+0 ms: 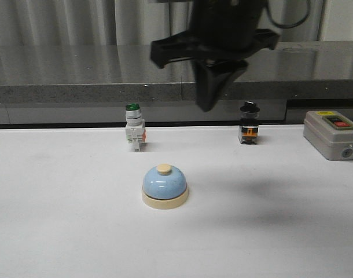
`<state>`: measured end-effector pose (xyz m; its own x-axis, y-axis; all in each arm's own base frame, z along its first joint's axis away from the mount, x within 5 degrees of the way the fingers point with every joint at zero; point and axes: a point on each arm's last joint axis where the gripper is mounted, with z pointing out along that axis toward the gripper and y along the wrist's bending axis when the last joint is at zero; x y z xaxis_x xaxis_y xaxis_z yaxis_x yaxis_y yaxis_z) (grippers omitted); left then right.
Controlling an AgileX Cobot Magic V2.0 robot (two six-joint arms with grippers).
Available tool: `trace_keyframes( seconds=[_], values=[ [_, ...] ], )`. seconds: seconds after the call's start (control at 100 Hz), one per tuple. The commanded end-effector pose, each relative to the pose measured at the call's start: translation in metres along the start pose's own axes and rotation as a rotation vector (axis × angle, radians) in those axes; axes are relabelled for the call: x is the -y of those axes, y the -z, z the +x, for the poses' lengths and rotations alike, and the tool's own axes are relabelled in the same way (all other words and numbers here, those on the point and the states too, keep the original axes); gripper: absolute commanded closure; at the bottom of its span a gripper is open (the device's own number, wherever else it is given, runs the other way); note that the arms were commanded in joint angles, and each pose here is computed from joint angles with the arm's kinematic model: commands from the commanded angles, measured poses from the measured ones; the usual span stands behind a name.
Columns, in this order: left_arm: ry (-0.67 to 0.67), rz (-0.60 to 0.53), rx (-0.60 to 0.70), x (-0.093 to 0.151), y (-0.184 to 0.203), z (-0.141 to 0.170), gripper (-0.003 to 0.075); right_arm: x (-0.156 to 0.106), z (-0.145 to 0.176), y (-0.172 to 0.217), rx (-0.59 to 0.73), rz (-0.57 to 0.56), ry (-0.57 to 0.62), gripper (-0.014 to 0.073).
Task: Place and press bell with both arms
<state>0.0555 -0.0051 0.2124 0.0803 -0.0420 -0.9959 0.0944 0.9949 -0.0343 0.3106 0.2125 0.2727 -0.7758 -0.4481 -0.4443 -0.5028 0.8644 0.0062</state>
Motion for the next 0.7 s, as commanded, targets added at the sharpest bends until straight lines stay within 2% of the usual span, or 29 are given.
trace_keyframes(
  seconds=[0.0, 0.21, 0.35, 0.52, 0.69],
  values=[
    [0.004, -0.009, 0.095, -0.001, 0.003, -0.003, 0.0739, 0.025, 0.004, 0.042, 0.114, 0.033, -0.061, 0.0663],
    [0.004, -0.009, 0.095, -0.001, 0.003, -0.003, 0.0739, 0.083, 0.047, 0.072, 0.152, 0.124, -0.231, 0.0663],
    [0.004, -0.009, 0.095, -0.001, 0.003, -0.003, 0.0739, 0.112, 0.080, 0.090, 0.167, 0.190, -0.340, 0.0663],
    [0.004, -0.009, 0.095, -0.001, 0.003, -0.003, 0.0739, 0.127, 0.122, 0.110, 0.190, 0.254, -0.440, 0.0663],
    [0.004, -0.009, 0.095, -0.001, 0.003, -0.003, 0.0739, 0.121, 0.157, 0.126, 0.254, 0.289, -0.481, 0.0663]
  ],
)
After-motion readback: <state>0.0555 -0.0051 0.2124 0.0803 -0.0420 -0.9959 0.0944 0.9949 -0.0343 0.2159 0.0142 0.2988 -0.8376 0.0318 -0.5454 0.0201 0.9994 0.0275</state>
